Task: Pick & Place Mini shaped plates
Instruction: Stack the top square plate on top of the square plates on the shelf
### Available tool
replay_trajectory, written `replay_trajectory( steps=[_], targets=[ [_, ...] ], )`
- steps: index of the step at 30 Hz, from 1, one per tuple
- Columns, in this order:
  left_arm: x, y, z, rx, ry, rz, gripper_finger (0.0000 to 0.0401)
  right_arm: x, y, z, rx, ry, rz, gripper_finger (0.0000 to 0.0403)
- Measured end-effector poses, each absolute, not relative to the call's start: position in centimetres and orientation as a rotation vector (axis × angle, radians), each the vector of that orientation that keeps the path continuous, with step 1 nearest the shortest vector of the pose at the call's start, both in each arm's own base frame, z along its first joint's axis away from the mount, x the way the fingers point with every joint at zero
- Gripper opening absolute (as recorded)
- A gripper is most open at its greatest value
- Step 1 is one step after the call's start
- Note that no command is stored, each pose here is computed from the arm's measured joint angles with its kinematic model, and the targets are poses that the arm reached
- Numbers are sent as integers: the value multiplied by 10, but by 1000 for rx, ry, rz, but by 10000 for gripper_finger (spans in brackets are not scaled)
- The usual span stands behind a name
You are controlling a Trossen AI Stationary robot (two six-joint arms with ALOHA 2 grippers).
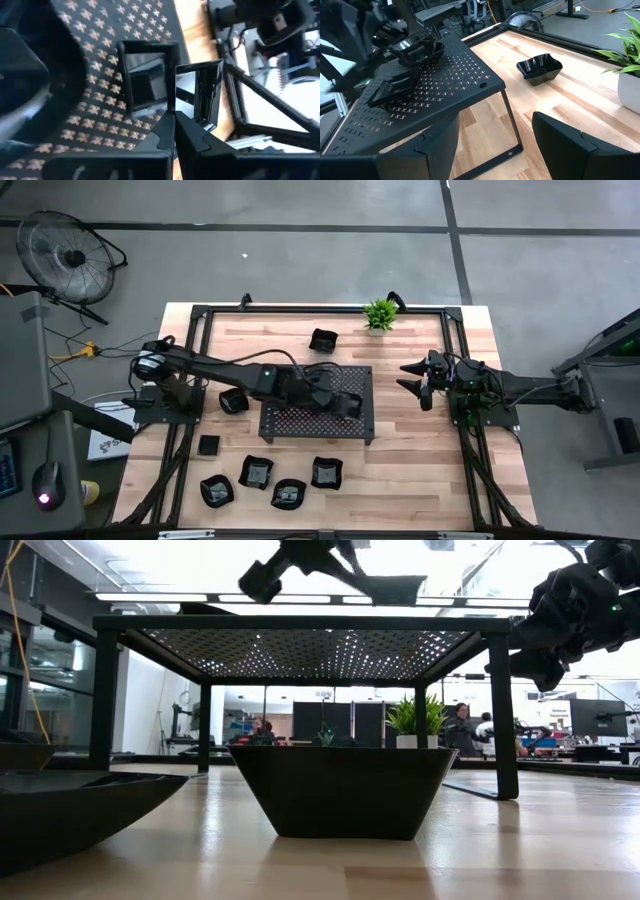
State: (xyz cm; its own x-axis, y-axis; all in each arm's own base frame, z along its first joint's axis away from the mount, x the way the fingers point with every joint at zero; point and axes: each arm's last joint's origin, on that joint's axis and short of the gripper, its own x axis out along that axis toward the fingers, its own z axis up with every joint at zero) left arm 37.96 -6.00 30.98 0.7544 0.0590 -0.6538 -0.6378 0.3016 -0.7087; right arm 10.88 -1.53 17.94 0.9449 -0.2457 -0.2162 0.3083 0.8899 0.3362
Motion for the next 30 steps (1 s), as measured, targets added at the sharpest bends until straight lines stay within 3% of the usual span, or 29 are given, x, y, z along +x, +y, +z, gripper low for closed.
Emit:
replay_trajectory(
  steps=[30],
  targets=[
    [383,-52,306,-1231,524,582,9,109,-15,179,376,176,-290,246]
  ],
)
